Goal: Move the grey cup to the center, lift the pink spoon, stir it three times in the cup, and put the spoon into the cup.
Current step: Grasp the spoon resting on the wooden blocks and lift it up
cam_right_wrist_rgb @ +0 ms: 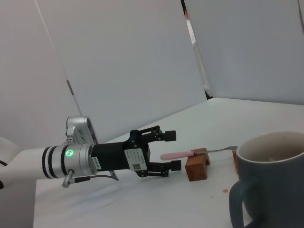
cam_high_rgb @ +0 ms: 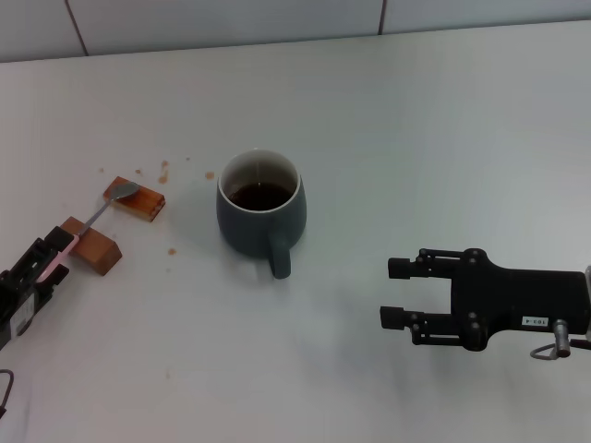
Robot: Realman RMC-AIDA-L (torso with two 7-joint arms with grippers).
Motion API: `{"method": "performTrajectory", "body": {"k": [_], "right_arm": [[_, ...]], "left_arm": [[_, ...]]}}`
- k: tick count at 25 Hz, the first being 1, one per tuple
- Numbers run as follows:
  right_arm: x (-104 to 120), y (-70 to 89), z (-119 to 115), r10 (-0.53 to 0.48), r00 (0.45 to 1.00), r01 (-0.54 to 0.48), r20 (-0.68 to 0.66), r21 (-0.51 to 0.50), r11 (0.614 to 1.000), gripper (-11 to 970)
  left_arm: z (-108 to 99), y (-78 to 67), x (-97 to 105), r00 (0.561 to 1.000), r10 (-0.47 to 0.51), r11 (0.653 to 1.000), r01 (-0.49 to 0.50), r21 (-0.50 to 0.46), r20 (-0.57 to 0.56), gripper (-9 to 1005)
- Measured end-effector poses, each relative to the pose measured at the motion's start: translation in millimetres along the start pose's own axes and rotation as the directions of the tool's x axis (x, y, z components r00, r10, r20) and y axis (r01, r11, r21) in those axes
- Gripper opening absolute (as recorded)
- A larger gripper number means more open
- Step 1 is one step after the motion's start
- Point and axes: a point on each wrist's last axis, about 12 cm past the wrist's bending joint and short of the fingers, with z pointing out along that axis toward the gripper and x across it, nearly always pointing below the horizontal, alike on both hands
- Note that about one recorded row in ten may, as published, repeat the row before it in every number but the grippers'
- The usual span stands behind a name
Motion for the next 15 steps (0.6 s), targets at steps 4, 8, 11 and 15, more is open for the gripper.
{"method": "performTrajectory", "body": {"k": [4, 8, 11, 15], "right_arm": [[0.0, 0.0, 0.0, 0.0, 1.0, 0.0, 0.0, 0.0, 1.0, 703], [0.1, 0.1, 0.1, 0.0, 1.0, 0.0, -0.002, -0.001, 1.0, 703], [0.2, 0.1, 0.1, 0.0, 1.0, 0.0, -0.002, -0.002, 1.0, 703], [0.2, 0.2, 0.1, 0.0, 1.0, 0.0, -0.002, -0.002, 1.0, 703]], "left_arm": [[1.0, 0.5, -0.1, 1.0, -0.008, 1.0, 0.008, -0.006, 0.0, 856], [1.7, 0.4, -0.1, 1.0, -0.014, 1.0, 0.014, -0.006, 0.0, 856], [2.0, 0.5, 0.3, 1.0, -0.019, 1.0, 0.019, -0.006, 0.001, 851], [2.2, 0.9, 0.4, 1.0, -0.03, 0.999, 0.03, -0.01, 0.004, 840]]}}
